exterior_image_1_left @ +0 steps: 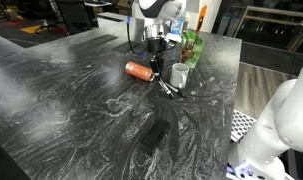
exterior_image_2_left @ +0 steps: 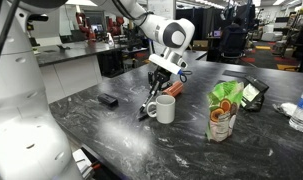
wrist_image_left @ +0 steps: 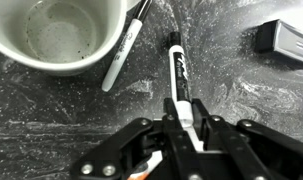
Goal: Pick the marker from the cup and put it on the table
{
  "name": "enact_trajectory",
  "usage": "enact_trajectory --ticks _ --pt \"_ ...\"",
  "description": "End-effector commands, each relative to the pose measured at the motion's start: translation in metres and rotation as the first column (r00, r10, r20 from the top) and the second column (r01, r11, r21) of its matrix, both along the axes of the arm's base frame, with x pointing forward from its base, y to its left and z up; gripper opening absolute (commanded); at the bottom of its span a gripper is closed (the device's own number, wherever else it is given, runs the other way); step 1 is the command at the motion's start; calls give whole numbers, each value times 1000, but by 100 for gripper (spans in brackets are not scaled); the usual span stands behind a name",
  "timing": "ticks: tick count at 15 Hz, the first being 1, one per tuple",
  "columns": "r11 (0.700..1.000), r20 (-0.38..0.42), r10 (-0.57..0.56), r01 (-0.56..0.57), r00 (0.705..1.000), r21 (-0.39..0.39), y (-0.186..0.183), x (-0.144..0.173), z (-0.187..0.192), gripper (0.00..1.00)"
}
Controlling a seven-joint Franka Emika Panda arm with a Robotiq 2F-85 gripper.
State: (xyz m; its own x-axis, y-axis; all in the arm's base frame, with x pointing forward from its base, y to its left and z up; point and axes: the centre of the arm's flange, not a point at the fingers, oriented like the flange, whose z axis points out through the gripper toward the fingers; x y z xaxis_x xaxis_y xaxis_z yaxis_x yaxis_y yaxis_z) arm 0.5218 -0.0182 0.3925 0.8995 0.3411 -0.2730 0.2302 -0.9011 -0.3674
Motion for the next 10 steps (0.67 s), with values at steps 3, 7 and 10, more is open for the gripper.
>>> enact_trajectory --ticks 3,7,10 --pt "992 -123 127 -127 984 10 11 10 -11 51" --pt "968 -109 226 -236 968 -89 19 6 -3 81" --pt "936 -27 277 -276 961 -220 25 6 15 99"
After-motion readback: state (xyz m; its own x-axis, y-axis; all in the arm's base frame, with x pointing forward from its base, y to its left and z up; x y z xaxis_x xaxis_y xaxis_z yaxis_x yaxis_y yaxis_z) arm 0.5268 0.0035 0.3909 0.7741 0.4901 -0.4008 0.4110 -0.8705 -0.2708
